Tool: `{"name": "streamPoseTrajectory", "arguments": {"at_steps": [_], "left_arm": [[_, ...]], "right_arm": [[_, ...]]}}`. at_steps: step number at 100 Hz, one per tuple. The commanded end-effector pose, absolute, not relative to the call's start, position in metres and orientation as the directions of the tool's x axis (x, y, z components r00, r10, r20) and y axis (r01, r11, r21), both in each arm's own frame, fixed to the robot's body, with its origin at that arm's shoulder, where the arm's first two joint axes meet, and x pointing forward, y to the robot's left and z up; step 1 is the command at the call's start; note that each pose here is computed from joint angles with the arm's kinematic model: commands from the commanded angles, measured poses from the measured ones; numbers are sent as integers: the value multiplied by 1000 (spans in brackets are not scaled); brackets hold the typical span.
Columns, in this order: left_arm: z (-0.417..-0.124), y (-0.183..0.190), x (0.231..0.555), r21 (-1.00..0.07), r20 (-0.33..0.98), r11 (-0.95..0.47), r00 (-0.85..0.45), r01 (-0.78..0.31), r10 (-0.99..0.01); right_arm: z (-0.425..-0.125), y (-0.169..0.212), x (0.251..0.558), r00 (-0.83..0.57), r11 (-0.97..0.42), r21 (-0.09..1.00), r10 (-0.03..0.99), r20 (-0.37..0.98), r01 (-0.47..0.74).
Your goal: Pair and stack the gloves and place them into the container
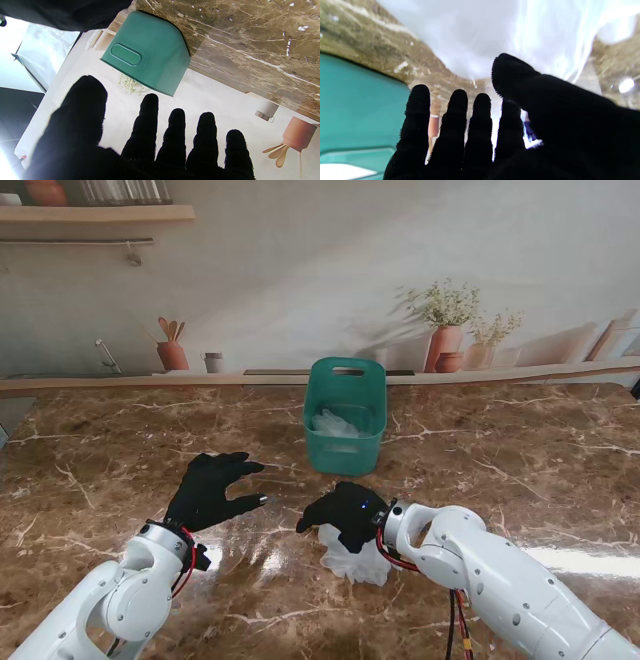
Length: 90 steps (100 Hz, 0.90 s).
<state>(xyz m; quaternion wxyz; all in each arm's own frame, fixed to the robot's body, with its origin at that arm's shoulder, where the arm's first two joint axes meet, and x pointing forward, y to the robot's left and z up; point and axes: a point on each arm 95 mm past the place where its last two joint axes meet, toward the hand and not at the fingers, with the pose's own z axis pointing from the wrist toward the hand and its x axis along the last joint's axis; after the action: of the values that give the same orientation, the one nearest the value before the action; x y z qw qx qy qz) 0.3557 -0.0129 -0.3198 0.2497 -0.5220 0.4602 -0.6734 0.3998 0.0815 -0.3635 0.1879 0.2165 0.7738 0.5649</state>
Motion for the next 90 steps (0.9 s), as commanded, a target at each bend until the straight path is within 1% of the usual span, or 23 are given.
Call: {"name": "streamPoseTrajectory", "arguments": {"at_steps": [1,11,20,46,56,71,90], "left_arm": [[-321,-13,354,-880,474,-452,-335,-148,-814],[-321,-13,354,-879,476,-452,-336,-154,-813],[-321,-14,354,-880,474,-450,-338,-152,-813],[-321,-14,354,-879,476,-450,-337,-156,-812],[-320,-15,354,-879,475,-450,-341,-156,-811],[-321,-16,354,-878,478,-451,-342,-161,-809],[-321,-17,354,-878,478,-449,-343,-167,-808]], "right_arm": [[-377,73,400,-831,326,934,552,-64,145],[-385,71,400,-839,362,922,538,-84,140],[-389,69,402,-842,361,926,530,-106,111],[-391,66,405,-841,267,964,525,-128,20],[-389,64,404,-836,243,970,537,-113,24],[-384,60,401,-823,225,972,563,-78,62],[-388,57,400,-808,254,966,580,-106,55]]}}
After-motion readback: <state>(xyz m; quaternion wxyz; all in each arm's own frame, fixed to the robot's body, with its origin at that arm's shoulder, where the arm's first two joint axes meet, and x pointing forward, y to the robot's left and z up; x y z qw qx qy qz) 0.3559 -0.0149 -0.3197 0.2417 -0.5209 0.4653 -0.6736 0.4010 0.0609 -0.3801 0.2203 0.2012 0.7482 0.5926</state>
